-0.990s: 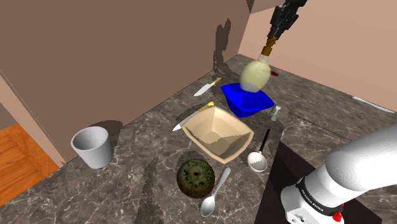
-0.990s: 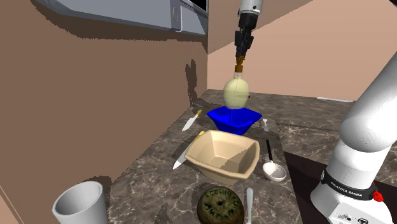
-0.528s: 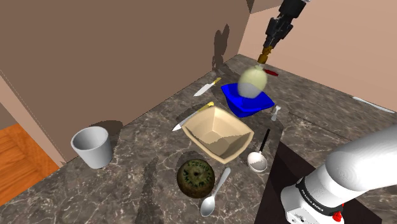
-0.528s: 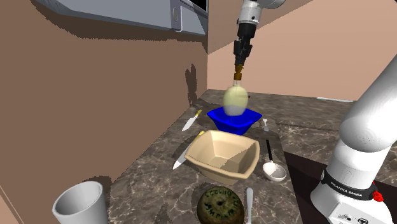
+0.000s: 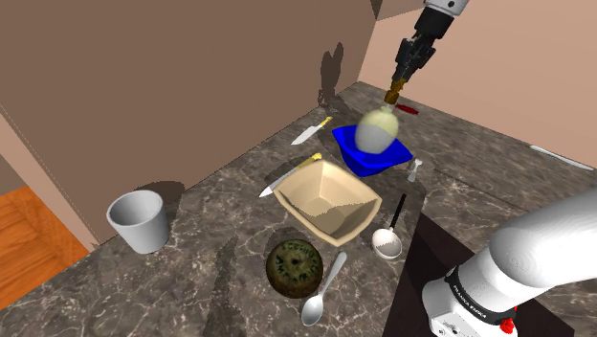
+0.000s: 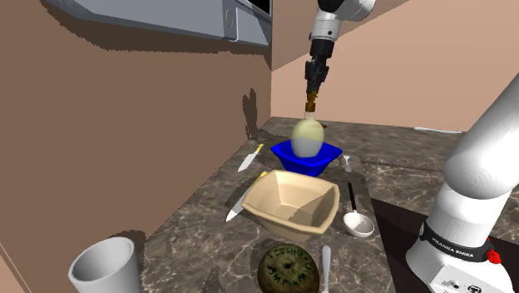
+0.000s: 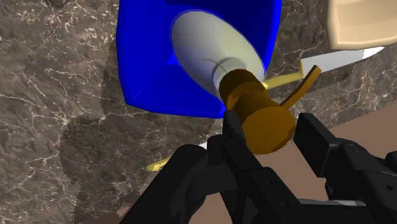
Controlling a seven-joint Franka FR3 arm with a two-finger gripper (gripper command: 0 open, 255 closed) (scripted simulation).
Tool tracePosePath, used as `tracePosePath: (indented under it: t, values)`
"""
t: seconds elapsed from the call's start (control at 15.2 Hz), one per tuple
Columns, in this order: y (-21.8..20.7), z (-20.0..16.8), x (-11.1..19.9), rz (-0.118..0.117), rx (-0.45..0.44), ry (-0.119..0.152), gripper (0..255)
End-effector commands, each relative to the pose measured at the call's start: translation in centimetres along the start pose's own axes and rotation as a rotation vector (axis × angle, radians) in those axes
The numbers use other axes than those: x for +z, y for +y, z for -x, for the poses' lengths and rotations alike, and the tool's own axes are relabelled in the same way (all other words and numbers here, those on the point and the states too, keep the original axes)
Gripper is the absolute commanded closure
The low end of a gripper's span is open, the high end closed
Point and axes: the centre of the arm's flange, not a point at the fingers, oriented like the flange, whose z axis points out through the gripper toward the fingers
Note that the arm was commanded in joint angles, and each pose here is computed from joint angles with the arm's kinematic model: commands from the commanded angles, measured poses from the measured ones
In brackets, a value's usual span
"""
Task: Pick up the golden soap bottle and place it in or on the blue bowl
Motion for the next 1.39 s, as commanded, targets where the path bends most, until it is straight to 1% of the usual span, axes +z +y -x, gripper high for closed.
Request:
tracePosePath:
  t: [0.0, 0.13, 0.2, 0.53, 0.79, 1.32]
  values:
    - [0.0, 0.0, 0.0, 0.0, 0.0, 0.001, 255]
    - [0.0, 0.0, 0.0, 0.0, 0.0, 0.001, 255]
    - [0.0, 0.0, 0.0, 0.0, 0.0, 0.001, 0]
    - [0.0, 0.0, 0.0, 0.0, 0.0, 0.001, 0]
    - [0.0, 0.0, -5.0, 0.0, 0.0, 0.001, 0]
    - [0.0, 0.0, -5.0, 0.0, 0.0, 0.001, 0]
